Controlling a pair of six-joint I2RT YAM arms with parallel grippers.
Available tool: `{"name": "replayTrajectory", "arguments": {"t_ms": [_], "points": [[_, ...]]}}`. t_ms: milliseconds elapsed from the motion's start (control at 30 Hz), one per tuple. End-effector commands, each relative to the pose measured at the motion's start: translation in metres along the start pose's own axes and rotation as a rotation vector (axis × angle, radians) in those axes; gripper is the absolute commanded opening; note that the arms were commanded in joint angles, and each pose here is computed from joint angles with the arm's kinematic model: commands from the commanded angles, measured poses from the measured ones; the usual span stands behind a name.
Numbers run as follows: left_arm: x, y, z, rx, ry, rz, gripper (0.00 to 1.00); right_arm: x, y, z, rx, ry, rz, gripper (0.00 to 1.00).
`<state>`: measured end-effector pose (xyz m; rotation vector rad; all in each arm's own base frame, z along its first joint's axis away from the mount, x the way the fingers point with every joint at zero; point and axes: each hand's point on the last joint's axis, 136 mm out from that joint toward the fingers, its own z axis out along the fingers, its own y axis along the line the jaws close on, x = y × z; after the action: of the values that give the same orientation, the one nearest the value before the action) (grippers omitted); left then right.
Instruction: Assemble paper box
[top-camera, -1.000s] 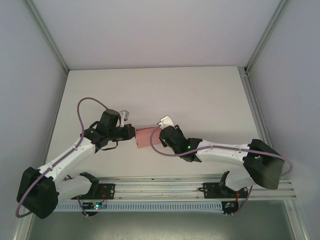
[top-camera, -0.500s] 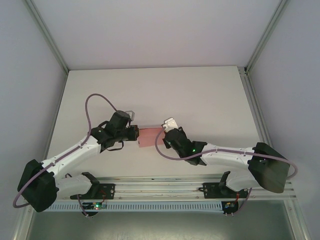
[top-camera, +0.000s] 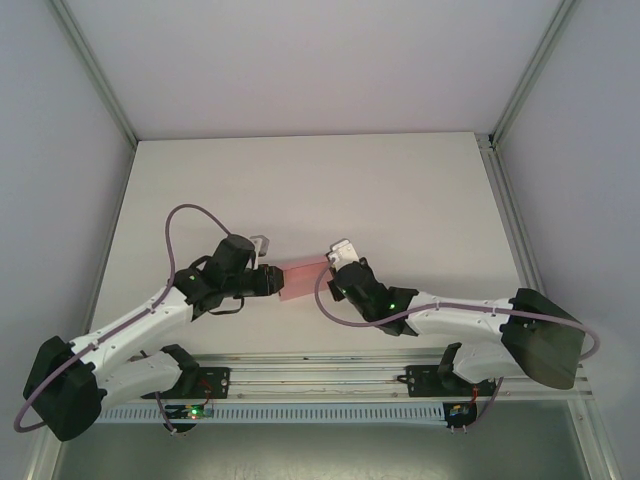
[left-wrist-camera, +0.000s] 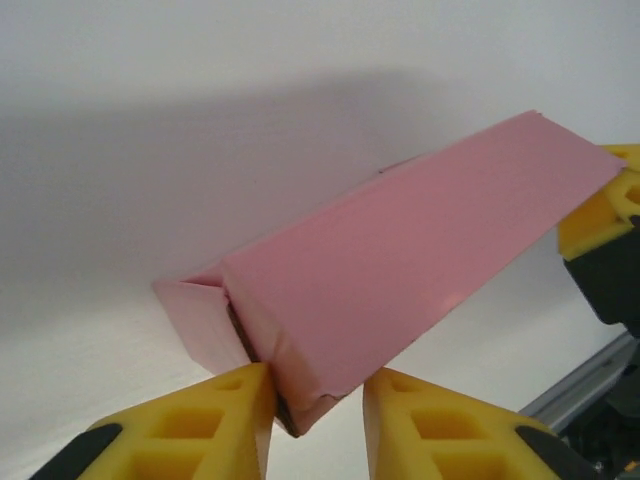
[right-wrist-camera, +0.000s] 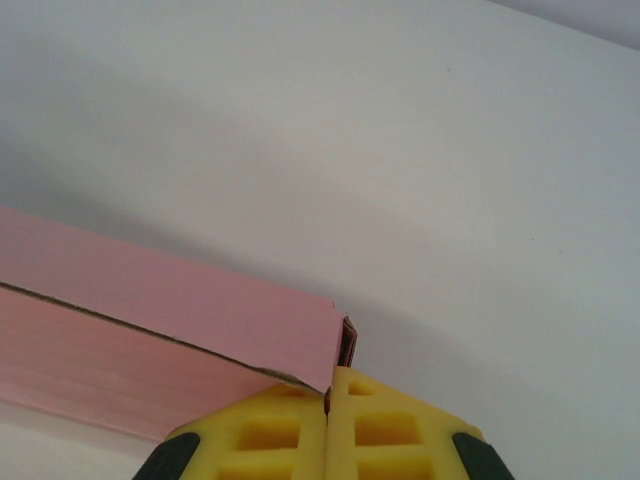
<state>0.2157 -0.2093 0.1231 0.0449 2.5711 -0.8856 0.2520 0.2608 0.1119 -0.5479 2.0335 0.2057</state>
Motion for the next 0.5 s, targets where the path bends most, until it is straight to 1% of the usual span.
{"name": "replayTrajectory", "arguments": {"t_ms": [0,33,100,133,200,267,300,333,467], "points": [[0.029,0.009,-0.009,-0.060,0.114,-0.094,0.53,0.074,0.004,-0.002,-0.033,0.239,-0.126,0.00],[0.024,0.007,-0.015,-0.059,0.090,-0.111,0.64,0.073,0.004,-0.002,-0.037,0.236,-0.125,0.00],[0.014,0.005,-0.026,-0.062,0.024,-0.154,0.96,0.072,0.004,-0.003,-0.038,0.233,-0.128,0.00],[0.009,0.006,-0.033,-0.070,-0.018,-0.186,1.00,0.071,0.005,-0.003,-0.041,0.232,-0.131,0.00],[0.001,0.011,-0.044,-0.086,-0.081,-0.261,1.00,0.071,0.004,-0.003,-0.036,0.236,-0.129,0.00],[-0.003,0.026,-0.052,-0.135,-0.130,-0.364,1.00,0.073,0.004,-0.004,-0.038,0.242,-0.134,0.00],[-0.006,0.029,-0.053,-0.133,-0.150,-0.405,1.00,0.073,0.004,-0.003,-0.036,0.242,-0.133,0.00],[-0.009,0.031,-0.052,-0.113,-0.165,-0.437,1.00,0.073,0.005,-0.004,-0.039,0.242,-0.136,0.00],[-0.028,0.014,-0.029,0.113,-0.198,-0.517,1.00,0.074,0.005,-0.003,-0.035,0.247,-0.142,0.00]]}}
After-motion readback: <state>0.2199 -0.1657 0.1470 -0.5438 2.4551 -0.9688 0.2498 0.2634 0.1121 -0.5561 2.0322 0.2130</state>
